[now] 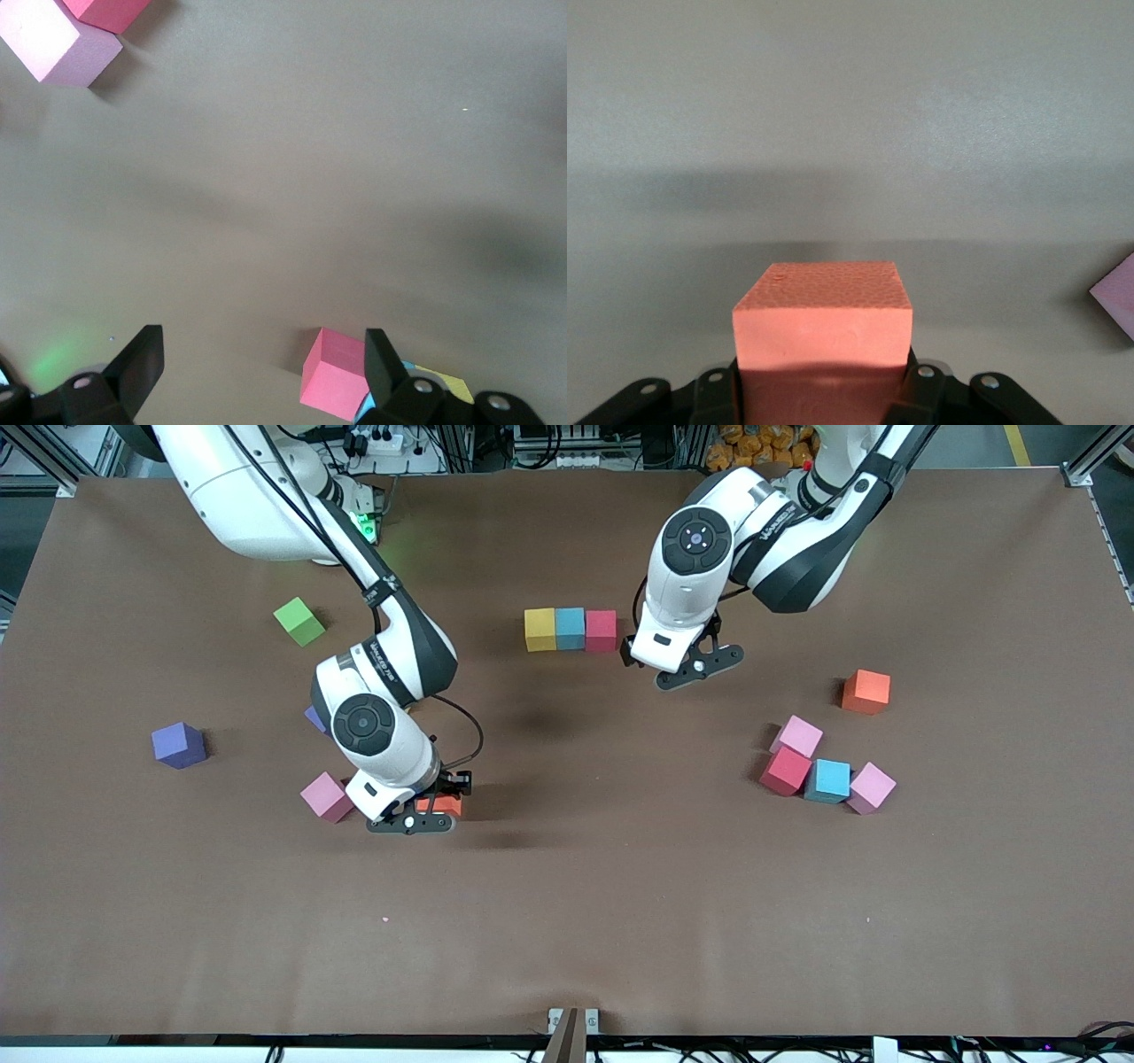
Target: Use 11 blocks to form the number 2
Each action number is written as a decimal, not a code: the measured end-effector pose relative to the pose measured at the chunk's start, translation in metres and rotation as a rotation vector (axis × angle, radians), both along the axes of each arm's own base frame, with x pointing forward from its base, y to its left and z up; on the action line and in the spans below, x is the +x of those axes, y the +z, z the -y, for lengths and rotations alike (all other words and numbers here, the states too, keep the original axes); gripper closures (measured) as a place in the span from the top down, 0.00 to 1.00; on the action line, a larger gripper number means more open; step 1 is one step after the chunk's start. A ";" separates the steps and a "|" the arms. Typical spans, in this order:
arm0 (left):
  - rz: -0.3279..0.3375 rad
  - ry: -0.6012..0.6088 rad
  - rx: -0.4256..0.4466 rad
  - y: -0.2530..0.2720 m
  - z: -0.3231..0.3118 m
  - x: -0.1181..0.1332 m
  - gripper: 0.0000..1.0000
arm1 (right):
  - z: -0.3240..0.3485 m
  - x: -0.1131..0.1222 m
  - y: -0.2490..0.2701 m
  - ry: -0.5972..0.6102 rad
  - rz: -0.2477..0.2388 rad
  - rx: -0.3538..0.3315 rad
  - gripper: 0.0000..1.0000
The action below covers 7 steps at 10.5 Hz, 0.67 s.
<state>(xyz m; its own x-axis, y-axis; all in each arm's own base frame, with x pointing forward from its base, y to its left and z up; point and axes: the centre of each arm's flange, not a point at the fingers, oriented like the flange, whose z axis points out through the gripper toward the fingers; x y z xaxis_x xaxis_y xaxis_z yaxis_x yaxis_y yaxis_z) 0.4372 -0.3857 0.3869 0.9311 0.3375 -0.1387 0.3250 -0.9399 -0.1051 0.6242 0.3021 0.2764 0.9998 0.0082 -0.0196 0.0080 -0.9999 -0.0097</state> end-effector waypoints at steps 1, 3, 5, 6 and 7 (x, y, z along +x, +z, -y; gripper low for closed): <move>-0.002 0.000 0.000 -0.001 0.000 0.000 1.00 | 0.000 0.000 0.000 0.001 0.000 0.000 0.58; -0.001 0.000 0.000 -0.001 0.000 0.000 1.00 | 0.000 0.000 0.000 0.002 0.000 0.001 0.58; -0.020 -0.058 0.006 -0.003 -0.007 0.000 1.00 | 0.000 0.000 0.000 0.002 0.000 0.001 0.58; -0.041 -0.107 0.013 -0.006 -0.025 0.004 1.00 | 0.000 0.000 0.001 0.004 0.001 0.001 0.58; -0.046 -0.124 0.014 -0.006 -0.037 0.007 1.00 | 0.001 0.001 0.004 0.017 0.006 0.003 0.58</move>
<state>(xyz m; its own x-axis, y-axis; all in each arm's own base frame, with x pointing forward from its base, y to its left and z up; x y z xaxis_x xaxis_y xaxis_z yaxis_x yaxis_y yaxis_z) 0.4447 -0.3489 0.3808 0.9586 0.2220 -0.1785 0.2005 -0.9709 -0.1307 0.6249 0.3014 0.2804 0.9996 0.0253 -0.0138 0.0252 -0.9996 -0.0122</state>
